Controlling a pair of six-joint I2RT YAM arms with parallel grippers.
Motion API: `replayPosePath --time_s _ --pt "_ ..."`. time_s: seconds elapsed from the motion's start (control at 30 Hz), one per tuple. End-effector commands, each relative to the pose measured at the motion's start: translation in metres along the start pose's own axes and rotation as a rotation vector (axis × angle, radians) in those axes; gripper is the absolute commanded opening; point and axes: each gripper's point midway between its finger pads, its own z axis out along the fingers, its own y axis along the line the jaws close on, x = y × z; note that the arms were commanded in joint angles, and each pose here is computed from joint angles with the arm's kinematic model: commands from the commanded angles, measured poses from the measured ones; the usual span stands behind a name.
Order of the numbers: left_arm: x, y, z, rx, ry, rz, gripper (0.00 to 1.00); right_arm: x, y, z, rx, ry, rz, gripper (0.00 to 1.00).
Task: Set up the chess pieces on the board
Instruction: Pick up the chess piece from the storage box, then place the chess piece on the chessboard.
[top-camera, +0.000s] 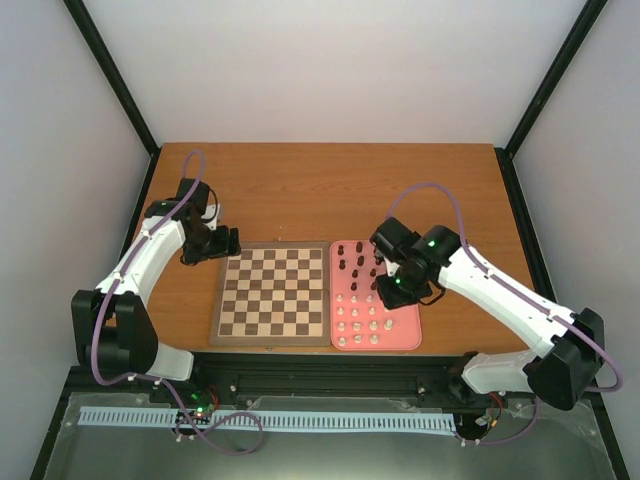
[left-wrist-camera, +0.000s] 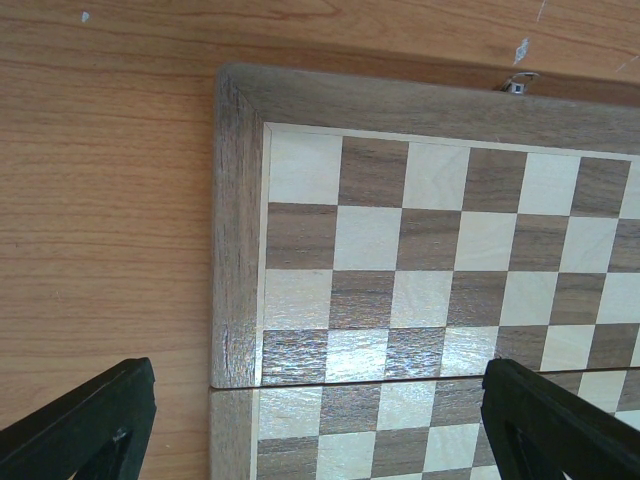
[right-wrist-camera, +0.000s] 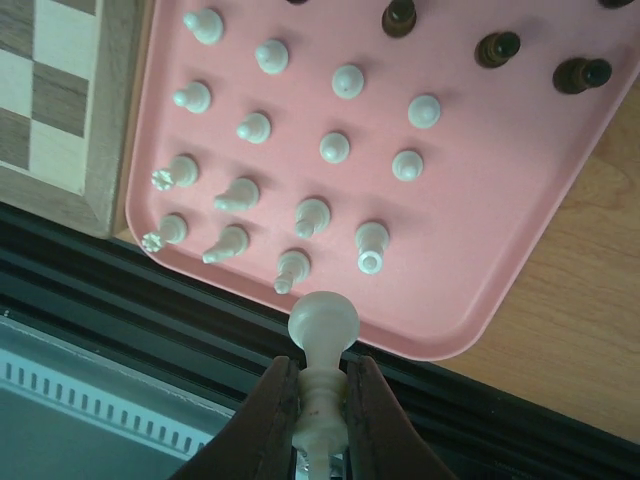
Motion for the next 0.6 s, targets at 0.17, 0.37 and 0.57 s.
replayPosePath --time_s 0.17,0.37,0.57 --pt "-0.009 0.001 -0.011 -0.028 -0.04 0.02 1.0 -0.035 0.027 -0.016 0.039 -0.024 -0.096 0.03" --pt "-0.018 0.004 -0.013 -0.054 -0.054 0.022 1.0 -0.059 0.08 -0.016 -0.019 -0.101 -0.227 0.03" --pt "-0.022 -0.001 -0.017 -0.034 -0.058 0.016 1.0 -0.062 0.116 -0.006 -0.003 -0.107 -0.316 0.03"
